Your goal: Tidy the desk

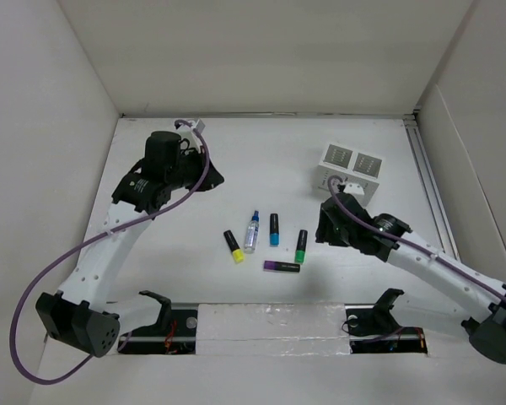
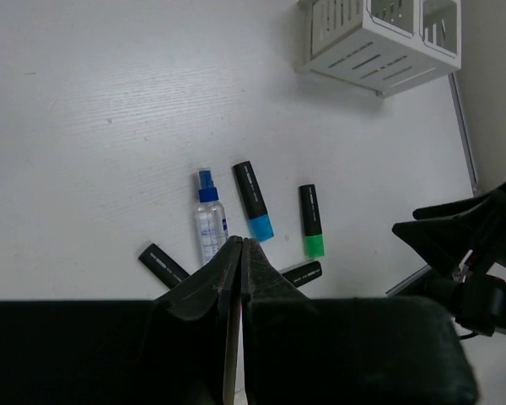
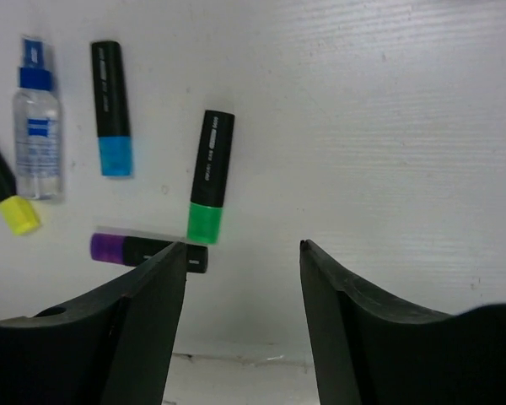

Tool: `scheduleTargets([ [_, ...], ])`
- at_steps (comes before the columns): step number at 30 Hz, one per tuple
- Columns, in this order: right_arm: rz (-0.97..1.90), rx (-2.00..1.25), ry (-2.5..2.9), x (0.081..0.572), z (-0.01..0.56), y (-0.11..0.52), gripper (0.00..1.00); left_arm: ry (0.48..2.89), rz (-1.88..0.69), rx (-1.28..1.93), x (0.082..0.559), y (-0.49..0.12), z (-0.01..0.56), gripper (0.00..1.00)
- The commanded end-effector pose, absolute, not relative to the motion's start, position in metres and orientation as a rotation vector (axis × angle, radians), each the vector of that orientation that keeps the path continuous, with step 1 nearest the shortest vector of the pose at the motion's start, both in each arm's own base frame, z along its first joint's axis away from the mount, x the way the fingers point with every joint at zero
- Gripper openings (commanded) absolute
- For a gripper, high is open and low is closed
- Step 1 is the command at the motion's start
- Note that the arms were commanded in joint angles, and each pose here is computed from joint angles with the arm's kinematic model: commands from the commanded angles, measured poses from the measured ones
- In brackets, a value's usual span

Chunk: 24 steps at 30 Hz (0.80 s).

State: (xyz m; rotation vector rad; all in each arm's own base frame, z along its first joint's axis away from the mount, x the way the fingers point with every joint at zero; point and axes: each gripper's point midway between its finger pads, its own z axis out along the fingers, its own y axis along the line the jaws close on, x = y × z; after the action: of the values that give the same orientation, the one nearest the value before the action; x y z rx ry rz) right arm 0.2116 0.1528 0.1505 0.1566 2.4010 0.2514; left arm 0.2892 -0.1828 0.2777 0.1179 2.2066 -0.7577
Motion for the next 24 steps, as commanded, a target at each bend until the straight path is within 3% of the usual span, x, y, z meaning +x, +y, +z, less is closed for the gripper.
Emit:
scheduleTargets([
  [1,0.268,0.151,2.449,0.214,0.132,0.168,0.62,2.13,-0.803,0.195,0.278,-0.186,0.293,0.0],
  [9,0.217,0.087,2.502,0.238,0.096,0.194,0.62,2.108,-0.818,0.212,0.266,-0.184,0.291,0.0],
  [11,0.198,0.061,2.522,0.247,0.085,0.203,0.62,2.105,-0.813,0.21,0.264,-0.182,0.292,0.04],
  [15,0.151,0.036,2.564,0.257,0.062,0.214,0.61,2.095,-0.797,0.184,0.262,-0.178,0.293,0.24],
  [18,0.142,0.041,2.575,0.265,0.051,0.218,0.61,2.093,-0.775,0.163,0.261,-0.173,0.293,0.3],
  [24,0.153,0.065,2.573,0.283,0.045,0.219,0.61,2.113,-0.769,0.176,0.258,-0.172,0.288,0.31],
])
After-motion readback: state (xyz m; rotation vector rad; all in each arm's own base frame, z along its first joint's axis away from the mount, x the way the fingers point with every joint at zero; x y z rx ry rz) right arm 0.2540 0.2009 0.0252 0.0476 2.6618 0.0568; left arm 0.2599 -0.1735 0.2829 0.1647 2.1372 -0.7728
